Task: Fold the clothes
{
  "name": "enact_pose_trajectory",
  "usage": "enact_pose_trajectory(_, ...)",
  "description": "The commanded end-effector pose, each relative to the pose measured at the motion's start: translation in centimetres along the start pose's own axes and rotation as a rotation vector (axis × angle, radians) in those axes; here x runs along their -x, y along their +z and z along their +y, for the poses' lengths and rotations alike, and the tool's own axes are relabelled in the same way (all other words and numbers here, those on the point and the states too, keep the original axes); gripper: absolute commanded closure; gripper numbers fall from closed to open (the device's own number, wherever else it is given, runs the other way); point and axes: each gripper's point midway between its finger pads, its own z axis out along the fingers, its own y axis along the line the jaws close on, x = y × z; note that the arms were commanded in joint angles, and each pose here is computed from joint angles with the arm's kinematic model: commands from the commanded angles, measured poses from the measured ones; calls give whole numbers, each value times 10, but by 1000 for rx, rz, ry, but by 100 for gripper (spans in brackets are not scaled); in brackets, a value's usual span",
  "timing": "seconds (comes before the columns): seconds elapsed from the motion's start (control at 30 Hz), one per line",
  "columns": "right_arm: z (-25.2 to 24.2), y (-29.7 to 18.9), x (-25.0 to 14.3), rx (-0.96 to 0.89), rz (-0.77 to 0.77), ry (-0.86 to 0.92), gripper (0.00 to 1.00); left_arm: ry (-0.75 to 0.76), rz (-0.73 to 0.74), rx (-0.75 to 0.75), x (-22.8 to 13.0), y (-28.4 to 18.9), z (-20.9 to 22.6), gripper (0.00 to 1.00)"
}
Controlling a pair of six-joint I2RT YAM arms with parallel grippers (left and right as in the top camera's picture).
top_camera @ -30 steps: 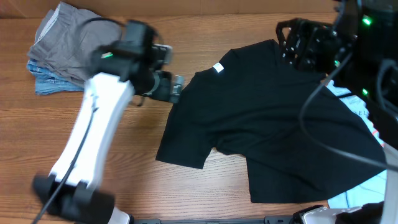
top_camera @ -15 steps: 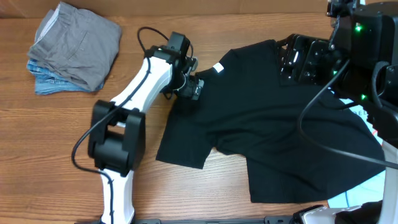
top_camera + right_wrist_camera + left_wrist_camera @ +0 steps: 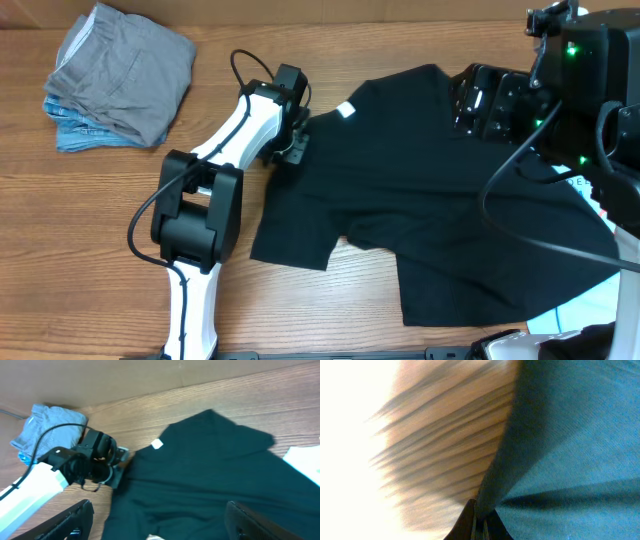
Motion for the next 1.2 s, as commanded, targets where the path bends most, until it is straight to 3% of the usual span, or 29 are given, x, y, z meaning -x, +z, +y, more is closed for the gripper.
enact_pose_trajectory(0.0,-6,-2,2,-27,-11,6,13,-224,26,342,-12,-7,95,96)
enact_pose_trajectory(0.1,-8,-1,0,-38,-4,6,13,-391,74,435,-35,-10,152,96)
enact_pose_trajectory(0.2,-9,1,-2,-44,9,5,13,-544,136,427,-63,-7,195,96)
enact_pose_trajectory(0.3,-10,7,-4,-56,30,5,12,-646,187,327,-85,-3,221,96)
enact_pose_trajectory(0.4,-14,18,-5,-86,54,6,12,-671,176,133,-84,-4,223,96)
enact_pose_trajectory(0.5,-24,37,-7,-128,101,67,12,-644,111,-10,-72,-20,222,96)
enact_pose_trajectory(0.57,-36,53,-11,-171,144,124,12,-628,50,-57,-62,-37,221,91)
enact_pose_trajectory(0.8,-70,120,-45,-258,364,226,19,-451,-234,-254,-19,-130,185,56)
enact_pose_trajectory(0.9,-73,139,-53,-254,404,238,22,-330,-316,-288,-5,-155,159,46)
enact_pose_trajectory(1.0,-71,147,-51,-238,393,240,22,-195,-351,-285,9,-162,130,46)
enact_pose_trajectory(1.07,-68,146,-47,-220,377,238,22,-69,-371,-282,24,-157,102,56)
enact_pose_trajectory(1.17,-62,142,-46,-182,372,236,22,58,-391,-266,45,-144,72,59)
